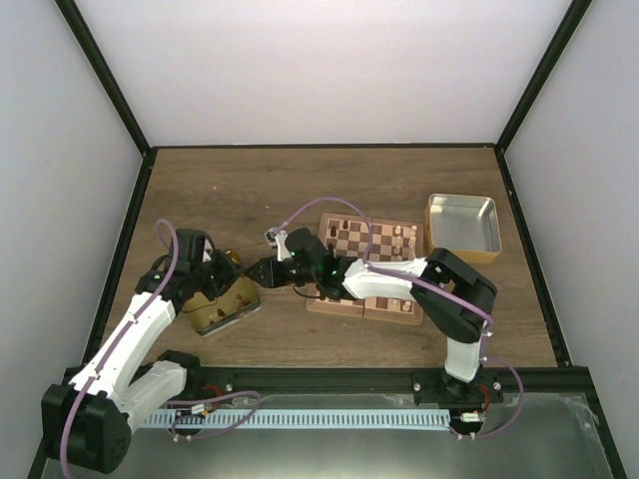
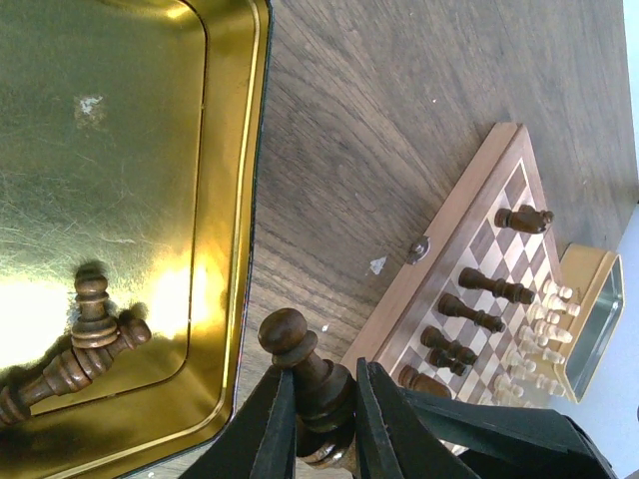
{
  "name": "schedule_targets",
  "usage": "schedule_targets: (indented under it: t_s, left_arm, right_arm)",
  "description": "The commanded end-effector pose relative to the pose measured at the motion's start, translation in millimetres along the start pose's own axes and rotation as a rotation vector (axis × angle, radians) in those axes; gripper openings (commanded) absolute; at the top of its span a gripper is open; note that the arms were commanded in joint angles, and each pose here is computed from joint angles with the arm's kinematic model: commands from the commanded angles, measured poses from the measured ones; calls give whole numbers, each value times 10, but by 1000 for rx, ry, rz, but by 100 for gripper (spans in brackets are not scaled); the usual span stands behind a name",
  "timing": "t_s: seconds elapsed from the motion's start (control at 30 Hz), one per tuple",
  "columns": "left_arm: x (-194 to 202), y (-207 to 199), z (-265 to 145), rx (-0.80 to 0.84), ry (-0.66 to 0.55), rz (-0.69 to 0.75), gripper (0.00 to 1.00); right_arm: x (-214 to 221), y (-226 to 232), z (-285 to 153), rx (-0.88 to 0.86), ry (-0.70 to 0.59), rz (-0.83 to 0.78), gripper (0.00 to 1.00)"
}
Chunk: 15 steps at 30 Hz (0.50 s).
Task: Set up the chess pieces on the board
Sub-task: Pick up the chess piece from the storage box.
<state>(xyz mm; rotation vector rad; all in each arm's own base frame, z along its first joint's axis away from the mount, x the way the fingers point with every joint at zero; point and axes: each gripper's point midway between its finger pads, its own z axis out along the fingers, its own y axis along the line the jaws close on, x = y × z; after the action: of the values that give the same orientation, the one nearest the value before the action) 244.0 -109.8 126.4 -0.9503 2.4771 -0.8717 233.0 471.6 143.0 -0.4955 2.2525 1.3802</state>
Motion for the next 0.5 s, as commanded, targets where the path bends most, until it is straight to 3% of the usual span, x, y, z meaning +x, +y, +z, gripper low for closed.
schedule_targets:
  t_s: [0.0,0.47]
  left_arm:
    - [-14,-60,-11,30,-2,1,11]
    - [-8,-19,16,22,-2,-2,11]
  right_arm:
    - [-89,135,-65,-28,-22,-12,25]
    - [-142,274,-92,-75,-27,-7,11]
